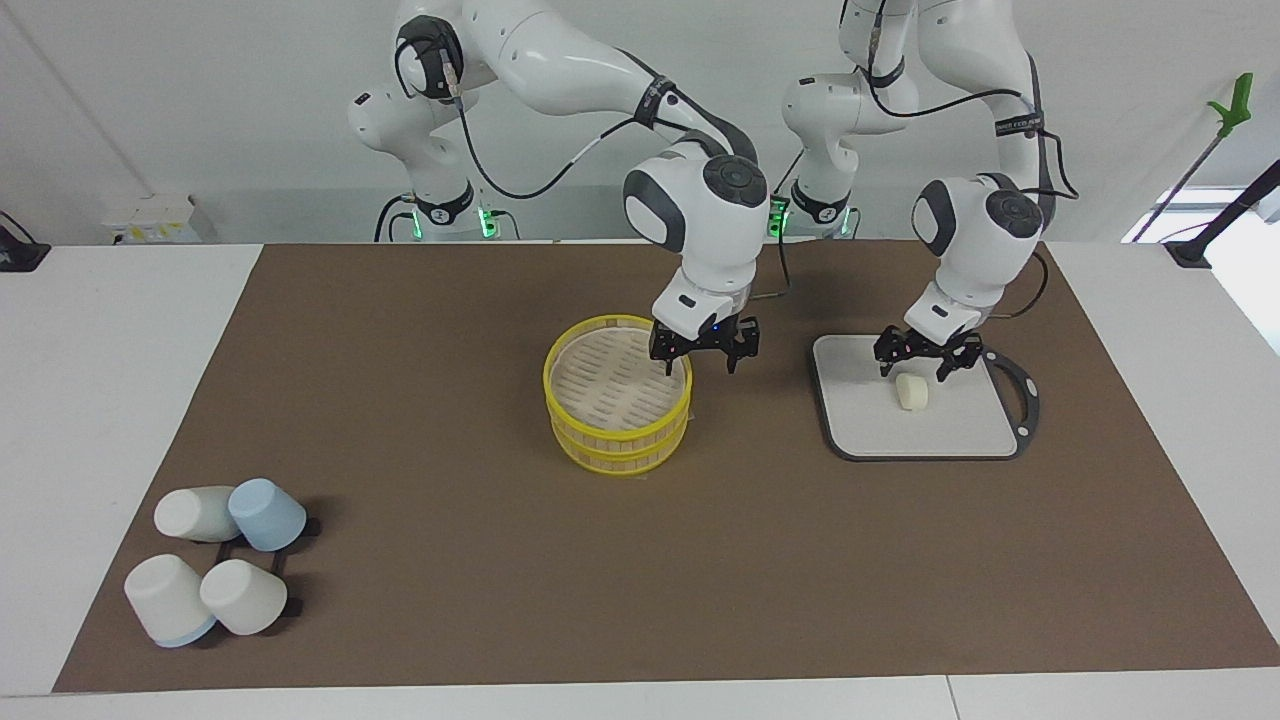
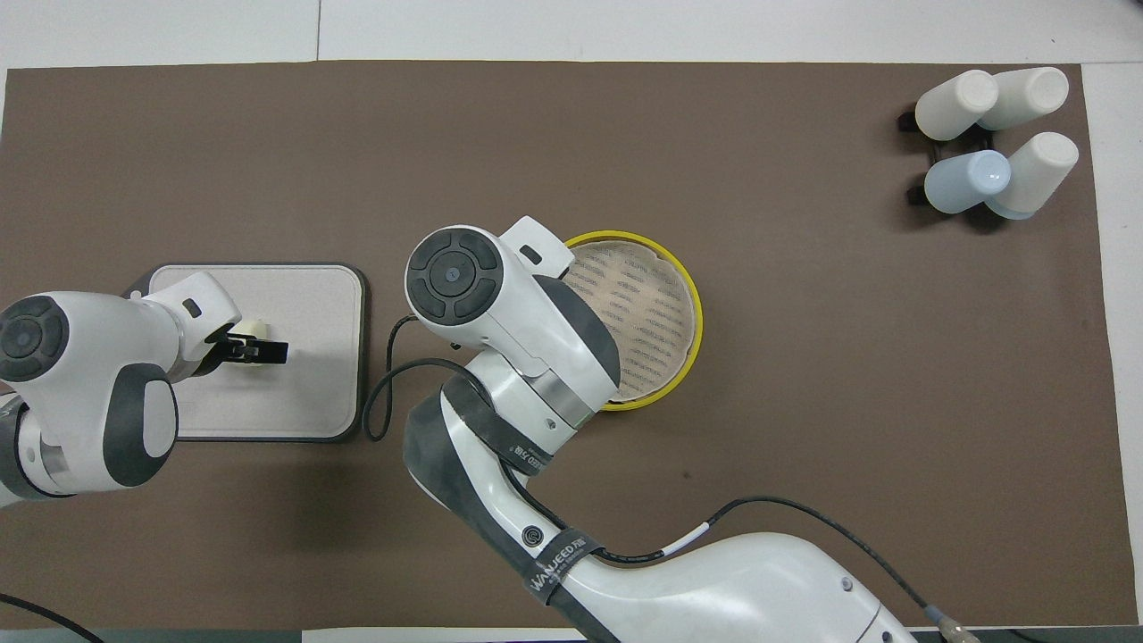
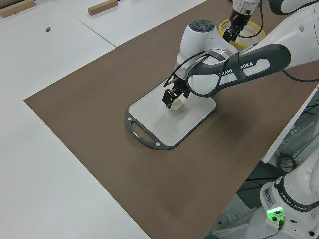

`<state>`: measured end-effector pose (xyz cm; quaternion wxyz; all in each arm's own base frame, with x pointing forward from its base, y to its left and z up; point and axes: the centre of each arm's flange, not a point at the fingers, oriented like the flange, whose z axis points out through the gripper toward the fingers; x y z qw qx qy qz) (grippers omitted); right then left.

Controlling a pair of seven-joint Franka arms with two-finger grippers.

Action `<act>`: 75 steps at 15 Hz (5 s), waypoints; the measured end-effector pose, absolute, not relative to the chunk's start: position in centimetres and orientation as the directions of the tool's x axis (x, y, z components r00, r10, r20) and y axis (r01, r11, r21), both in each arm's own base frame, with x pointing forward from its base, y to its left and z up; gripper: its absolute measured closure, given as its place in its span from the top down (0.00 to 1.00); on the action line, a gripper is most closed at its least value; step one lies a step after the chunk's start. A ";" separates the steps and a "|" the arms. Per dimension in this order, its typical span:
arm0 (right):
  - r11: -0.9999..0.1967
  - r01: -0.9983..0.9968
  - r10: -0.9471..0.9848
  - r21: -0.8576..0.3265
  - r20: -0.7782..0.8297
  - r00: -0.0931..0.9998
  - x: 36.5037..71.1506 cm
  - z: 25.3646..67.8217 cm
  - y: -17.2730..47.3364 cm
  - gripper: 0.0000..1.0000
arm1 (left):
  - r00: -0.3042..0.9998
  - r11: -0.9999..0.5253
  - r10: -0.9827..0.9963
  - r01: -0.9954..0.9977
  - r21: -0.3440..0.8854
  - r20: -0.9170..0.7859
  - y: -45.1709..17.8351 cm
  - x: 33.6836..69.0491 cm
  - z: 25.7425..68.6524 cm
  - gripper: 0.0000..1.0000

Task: Place bun in steamer

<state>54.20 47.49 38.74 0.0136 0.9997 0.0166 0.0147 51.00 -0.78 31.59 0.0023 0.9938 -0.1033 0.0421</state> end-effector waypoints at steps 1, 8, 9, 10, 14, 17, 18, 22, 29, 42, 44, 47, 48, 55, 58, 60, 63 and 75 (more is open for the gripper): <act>-0.999 0.035 0.035 0.029 0.027 0.999 54.1 38.8 47.4 0.54 | 0.975 -0.979 -0.205 -0.206 -0.005 0.089 -0.8 51.1 31.5 0.98; -0.998 0.052 0.053 0.047 0.022 0.998 53.3 38.7 46.9 0.08 | 0.975 -0.979 -0.204 -0.204 -0.006 0.092 -0.7 51.2 31.4 0.38; -0.998 0.052 0.053 0.047 0.022 0.998 53.3 38.7 46.9 0.08 | 0.975 -0.979 -0.202 -0.203 -0.006 0.093 -0.7 51.2 31.4 0.38; -0.998 0.051 0.052 0.048 0.021 0.998 53.3 38.7 46.9 0.08 | 0.976 -0.980 -0.197 -0.197 -0.006 0.094 -0.7 51.3 31.6 0.38; -0.996 0.041 0.039 0.083 -0.027 0.999 54.5 40.7 44.8 0.08 | 0.993 -0.994 -0.107 -0.108 0.012 0.052 -2.6 53.7 35.1 0.38; -0.995 0.013 0.006 0.100 -0.068 0.998 58.8 44.6 37.7 0.08 | 1.000 -1.000 -0.004 -0.004 0.018 0.003 -9.3 56.4 40.2 0.38; -0.995 0.019 0.011 0.097 -0.078 0.997 59.9 45.8 35.3 0.08 | 0.999 -0.999 0.035 0.035 0.017 -0.004 -12.2 57.1 41.8 0.38; -0.989 0.122 0.109 0.083 -0.144 0.984 61.9 50.1 26.0 0.08 | 0.987 -0.987 0.159 0.159 0.033 0.019 -26.6 56.7 45.8 0.38; -0.977 0.210 0.197 0.035 -0.231 0.953 62.2 50.3 14.1 0.08 | 0.984 -0.987 0.154 0.149 0.065 0.084 -46.0 48.8 38.5 0.38; -0.973 0.230 0.218 0.026 -0.241 0.946 61.2 50.1 14.5 0.08 | 0.987 -0.999 0.040 0.038 0.021 0.153 -46.4 50.1 33.7 0.89; -0.973 0.231 0.219 0.026 -0.238 0.946 61.2 50.1 14.5 0.08 | 0.987 -0.998 0.056 0.054 0.012 0.148 -45.5 50.4 35.2 1.00; -0.971 0.238 0.226 0.027 -0.231 0.946 61.1 50.2 15.2 0.08 | 0.982 -0.989 0.144 0.148 -0.019 0.120 -40.1 52.3 41.2 1.00; -0.972 0.234 0.223 0.027 -0.216 0.951 61.2 50.2 15.7 0.08 | 0.978 -0.983 0.177 0.182 -0.033 0.108 -37.4 52.9 43.7 1.00; -0.996 0.089 0.089 -0.018 -0.027 0.996 57.6 48.3 33.2 0.08 | 0.991 -0.989 0.132 0.132 -0.069 0.009 -13.4 58.2 51.8 1.00; -0.998 0.055 0.055 -0.016 -0.013 0.998 56.5 45.3 39.9 0.08 | 0.998 -0.997 0.055 0.054 -0.060 -0.014 -6.5 58.2 53.5 1.00; -0.998 0.061 0.061 -0.030 0.018 0.998 56.5 43.5 43.0 0.08 | 1.000 -0.998 0.021 0.020 -0.056 -0.007 -3.5 57.9 54.8 1.00; -0.997 0.074 0.073 -0.029 0.020 0.997 56.3 42.1 44.0 0.08 | 1.000 -0.998 -0.017 -0.017 -0.054 -0.006 -2.2 56.8 56.5 1.00; -0.994 0.099 0.096 -0.048 0.051 0.994 53.5 39.8 45.2 0.08 | 0.999 -0.999 -0.042 -0.042 -0.007 0.006 -2.3 55.2 59.0 1.00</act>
